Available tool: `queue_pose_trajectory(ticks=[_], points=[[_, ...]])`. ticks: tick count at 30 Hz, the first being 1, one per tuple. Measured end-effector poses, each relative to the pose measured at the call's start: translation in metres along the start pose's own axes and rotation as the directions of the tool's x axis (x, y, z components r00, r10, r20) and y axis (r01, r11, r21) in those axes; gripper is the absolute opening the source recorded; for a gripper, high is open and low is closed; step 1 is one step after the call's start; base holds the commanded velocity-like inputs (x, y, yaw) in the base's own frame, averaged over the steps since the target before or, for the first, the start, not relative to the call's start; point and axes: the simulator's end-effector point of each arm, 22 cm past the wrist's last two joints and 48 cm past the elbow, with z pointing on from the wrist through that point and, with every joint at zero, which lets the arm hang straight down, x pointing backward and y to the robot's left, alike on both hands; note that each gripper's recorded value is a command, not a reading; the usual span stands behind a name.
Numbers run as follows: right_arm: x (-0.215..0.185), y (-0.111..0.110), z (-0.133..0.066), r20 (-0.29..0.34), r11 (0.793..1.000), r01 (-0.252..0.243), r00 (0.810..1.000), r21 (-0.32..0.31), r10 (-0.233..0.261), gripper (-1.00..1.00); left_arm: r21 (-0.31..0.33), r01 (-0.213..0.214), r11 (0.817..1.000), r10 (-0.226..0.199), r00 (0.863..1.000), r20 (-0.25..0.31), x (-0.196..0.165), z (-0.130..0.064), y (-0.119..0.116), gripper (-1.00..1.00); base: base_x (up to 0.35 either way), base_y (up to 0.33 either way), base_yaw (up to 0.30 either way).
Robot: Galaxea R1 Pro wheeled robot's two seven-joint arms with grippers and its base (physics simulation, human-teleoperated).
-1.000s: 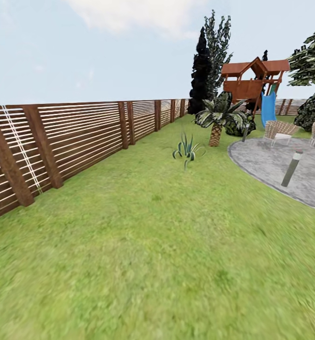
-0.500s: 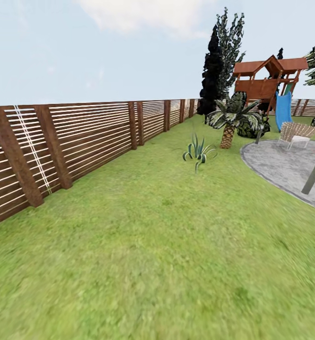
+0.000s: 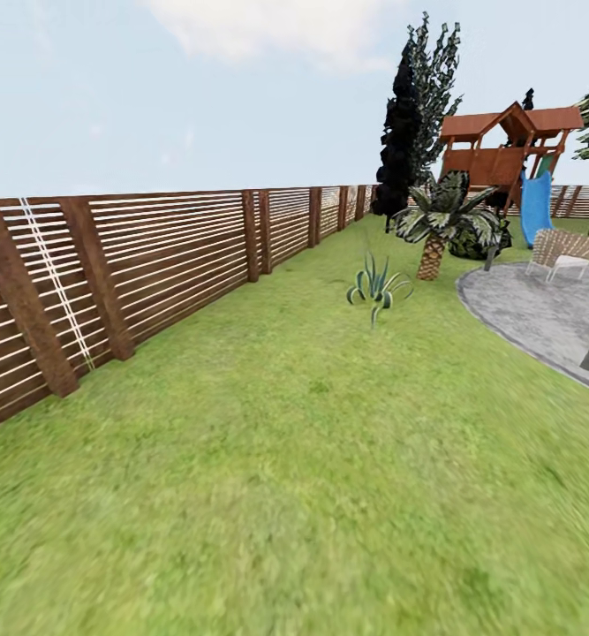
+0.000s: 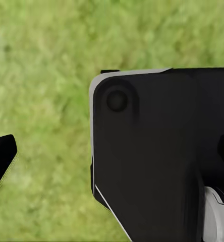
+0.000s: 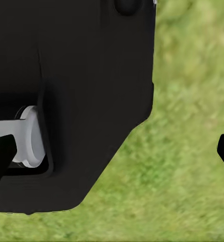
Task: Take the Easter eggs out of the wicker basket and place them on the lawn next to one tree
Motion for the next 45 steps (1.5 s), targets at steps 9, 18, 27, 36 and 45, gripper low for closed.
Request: queue_pose_trajectory(ticks=[9,18,27,36,45], points=[[0.0,-0.001,0.0,0.001,1.0,0.001,1.0,0.001,-0.001,1.0,0.0,0.001,1.0,-0.001,1.0,0.0,0.0,0.0,0.0,1.0,0.316,0.007,0.0],[0.0,0.0,0.0,-0.001,1.0,0.005,1.0,0.0,-0.005,1.0,-0.002,0.002,1.0,-0.002,1.0,0.0,0.0,0.0,0.0,1.0,0.323,0.005,0.083],[-0.008,0.0,0.0,0.017,1.0,0.003,1.0,0.0,-0.003,1.0,-0.001,0.0,1.0,0.0,1.0,0.0,0.0,0.0,0.0,1.0,0.325,0.0,0.23],[-0.067,0.011,-0.002,0.138,1.0,0.002,0.99,-0.014,0.0,1.0,0.001,-0.002,1.0,0.002,1.0,-0.004,0.001,0.0,-0.001,1.0,0.327,0.0,0.199],[-0.075,0.036,-0.004,0.155,0.999,0.004,0.988,-0.047,0.003,1.0,0.005,-0.011,1.0,0.011,1.0,-0.006,0.002,0.0,-0.002,1.0,0.333,0.0,0.028]])
